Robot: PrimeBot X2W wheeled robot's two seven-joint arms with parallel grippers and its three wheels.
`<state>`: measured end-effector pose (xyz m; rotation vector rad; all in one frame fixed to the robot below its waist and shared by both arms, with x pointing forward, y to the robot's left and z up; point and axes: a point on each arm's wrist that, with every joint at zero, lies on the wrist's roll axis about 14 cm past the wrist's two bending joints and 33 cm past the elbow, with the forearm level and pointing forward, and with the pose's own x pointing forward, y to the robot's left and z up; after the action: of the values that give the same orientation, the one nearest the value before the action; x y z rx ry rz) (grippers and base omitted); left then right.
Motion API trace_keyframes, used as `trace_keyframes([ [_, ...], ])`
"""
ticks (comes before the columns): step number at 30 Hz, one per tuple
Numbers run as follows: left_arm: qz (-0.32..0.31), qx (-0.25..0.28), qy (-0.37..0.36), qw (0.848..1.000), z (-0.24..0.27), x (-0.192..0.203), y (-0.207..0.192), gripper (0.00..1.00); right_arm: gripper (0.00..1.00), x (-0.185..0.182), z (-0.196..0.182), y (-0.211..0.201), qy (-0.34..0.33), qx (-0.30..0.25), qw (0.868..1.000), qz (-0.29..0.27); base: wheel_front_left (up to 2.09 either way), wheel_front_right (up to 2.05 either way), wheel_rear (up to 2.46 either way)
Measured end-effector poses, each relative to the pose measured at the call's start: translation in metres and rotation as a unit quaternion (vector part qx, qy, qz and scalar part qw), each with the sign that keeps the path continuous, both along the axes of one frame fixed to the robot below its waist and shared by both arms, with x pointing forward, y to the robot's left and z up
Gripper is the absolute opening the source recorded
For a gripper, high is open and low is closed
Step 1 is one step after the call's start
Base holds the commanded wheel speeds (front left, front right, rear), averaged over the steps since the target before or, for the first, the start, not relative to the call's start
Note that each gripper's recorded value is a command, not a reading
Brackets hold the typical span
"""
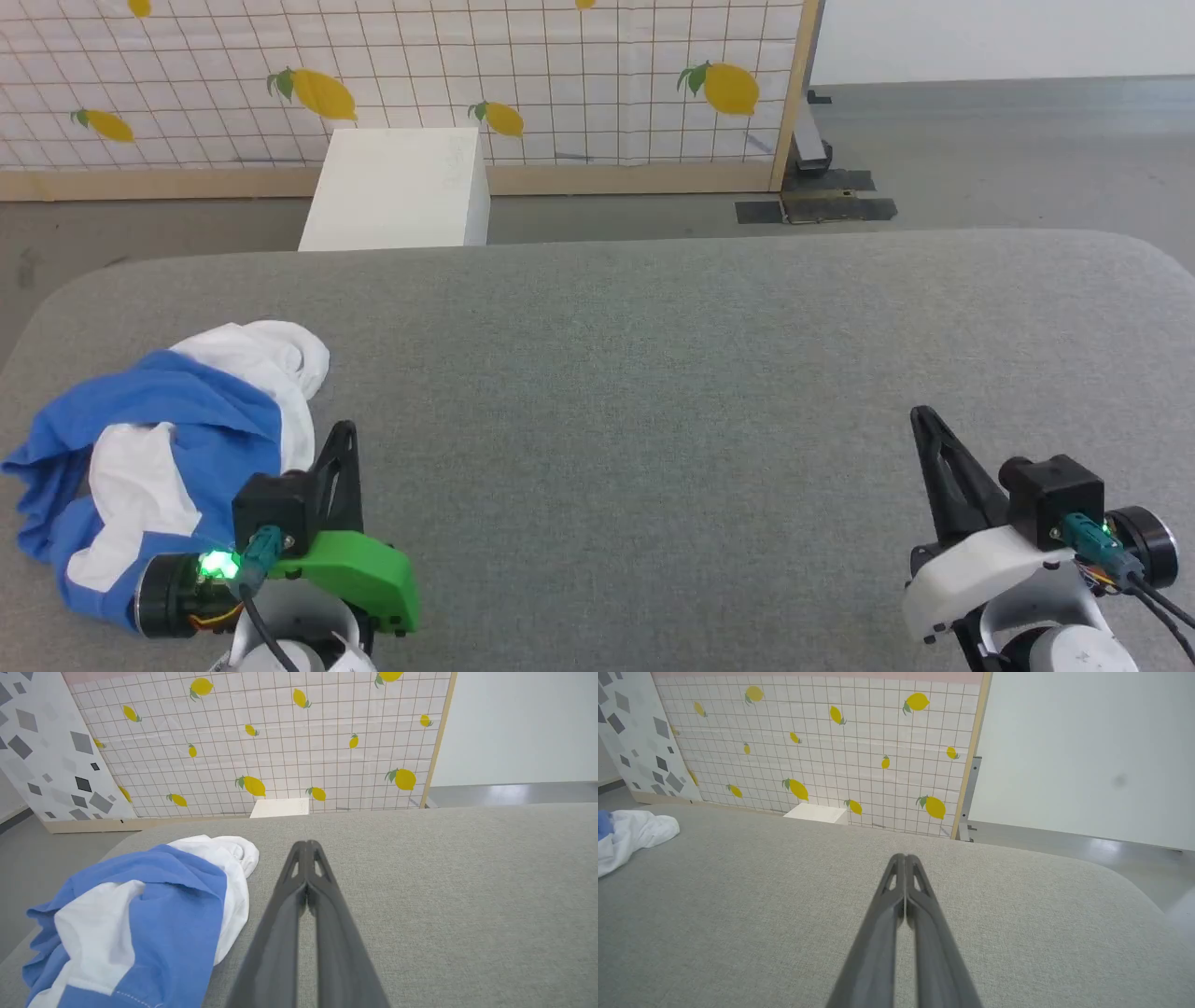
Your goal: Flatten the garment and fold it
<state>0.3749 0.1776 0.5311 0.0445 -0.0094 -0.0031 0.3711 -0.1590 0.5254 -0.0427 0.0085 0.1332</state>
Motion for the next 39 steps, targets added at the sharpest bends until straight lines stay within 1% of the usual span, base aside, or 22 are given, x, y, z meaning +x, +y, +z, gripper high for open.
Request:
trace_keyframes([
  [4,0.000,0.000,0.000,1.000,0.000,0.000,0.000,0.00,0.00,0.000,0.000,0.000,0.000,0.000,1.000,0.000,0.00,0.00,0.00],
  [5,0.000,0.000,0.000,1.000,0.000,0.000,0.000,1.00,1.00,0.000,0.000,0.000,0.000,0.000,1.000,0.000,0.00,0.00,0.00],
  [14,-0.004,-0.004,0.001,1.000,-0.001,0.000,-0.002,1.00,1.00,0.000,-0.001,0.000,0.002,0.003,1.000,0.000,0.00,0.00,0.00],
  [22,-0.001,-0.006,-0.002,1.000,-0.002,-0.001,-0.001,1.00,1.00,0.001,-0.002,0.000,-0.001,0.016,1.000,0.000,0.00,0.00,0.00],
  [39,0.049,-0.016,-0.015,0.999,-0.001,-0.018,0.029,1.00,1.00,0.011,-0.008,0.026,0.000,0.045,0.998,0.038,0.00,0.00,0.00],
])
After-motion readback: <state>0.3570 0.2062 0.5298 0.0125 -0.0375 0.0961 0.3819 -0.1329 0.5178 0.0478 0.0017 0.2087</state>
